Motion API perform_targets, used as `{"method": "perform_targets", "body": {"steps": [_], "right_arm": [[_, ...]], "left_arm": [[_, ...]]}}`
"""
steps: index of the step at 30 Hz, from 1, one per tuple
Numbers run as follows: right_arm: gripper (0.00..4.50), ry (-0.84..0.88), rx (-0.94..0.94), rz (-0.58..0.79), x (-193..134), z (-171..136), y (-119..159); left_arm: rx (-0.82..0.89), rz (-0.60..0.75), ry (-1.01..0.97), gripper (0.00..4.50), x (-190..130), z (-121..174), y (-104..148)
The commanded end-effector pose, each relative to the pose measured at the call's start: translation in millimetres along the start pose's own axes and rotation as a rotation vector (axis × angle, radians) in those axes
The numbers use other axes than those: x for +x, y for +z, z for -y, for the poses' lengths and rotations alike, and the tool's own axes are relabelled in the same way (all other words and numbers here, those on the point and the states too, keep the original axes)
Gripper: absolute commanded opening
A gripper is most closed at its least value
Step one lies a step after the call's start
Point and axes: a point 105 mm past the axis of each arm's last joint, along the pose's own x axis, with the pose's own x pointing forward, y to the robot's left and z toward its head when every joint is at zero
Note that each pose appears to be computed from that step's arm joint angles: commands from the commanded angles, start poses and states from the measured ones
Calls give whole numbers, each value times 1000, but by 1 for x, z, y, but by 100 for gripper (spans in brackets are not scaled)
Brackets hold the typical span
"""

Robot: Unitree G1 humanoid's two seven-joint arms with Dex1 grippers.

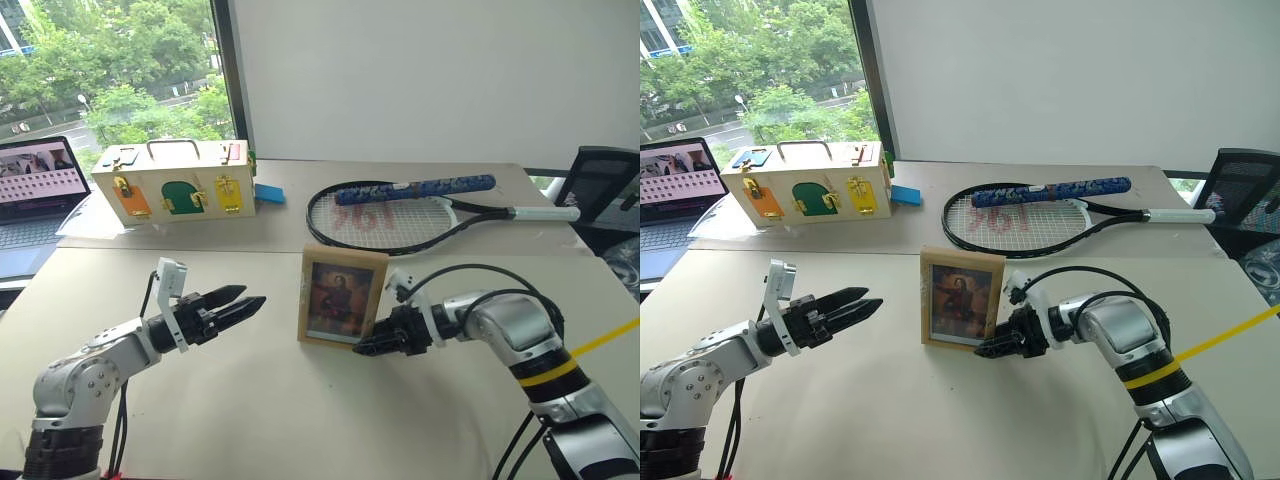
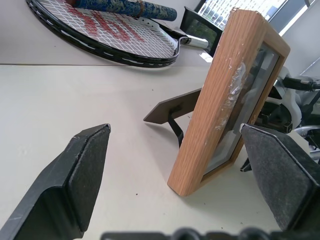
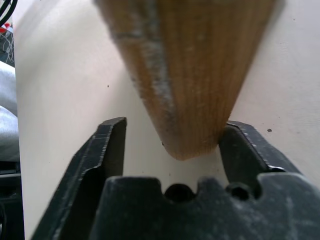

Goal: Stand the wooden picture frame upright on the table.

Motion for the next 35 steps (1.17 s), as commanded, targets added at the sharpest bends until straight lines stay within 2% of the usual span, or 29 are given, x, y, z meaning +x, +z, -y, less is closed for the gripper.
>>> {"method": "perform_targets", "body": {"steps": [1, 5, 8, 10, 12, 15, 21, 24, 26, 29, 35], "right_arm": [[448, -97, -30, 94, -22, 12, 13], [448, -189, -8, 109, -43, 26, -11], [448, -311, -59, 266, -73, 38, -19], [448, -300, -125, 364, -90, 21, -20], [448, -296, -235, 358, -101, -6, -32], [448, -290, -233, 408, -113, -36, -38], [448, -288, -321, 530, -115, -78, -15], [448, -301, -331, 526, -108, -86, -19], [448, -327, -317, 524, -106, -85, -27], [448, -418, -219, 641, -115, -71, -26], [448, -413, -212, 643, -113, -69, -29]], "left_arm": [[62, -4, -1, 450, -4, -1, 4], [71, -12, 0, 450, -8, -2, 1], [140, -38, 45, 450, -13, -6, -5], [220, -61, 94, 450, -17, -9, -10], [292, -77, 140, 450, -22, -9, -15], [327, -76, 148, 450, -25, -2, -16], [395, -105, 156, 450, -19, 3, -21], [455, -153, 139, 450, -19, 5, -35], [475, -165, 132, 450, -20, 5, -42], [456, -154, 167, 450, -19, 4, -47], [404, -85, 131, 450, -18, 13, -45]]}}
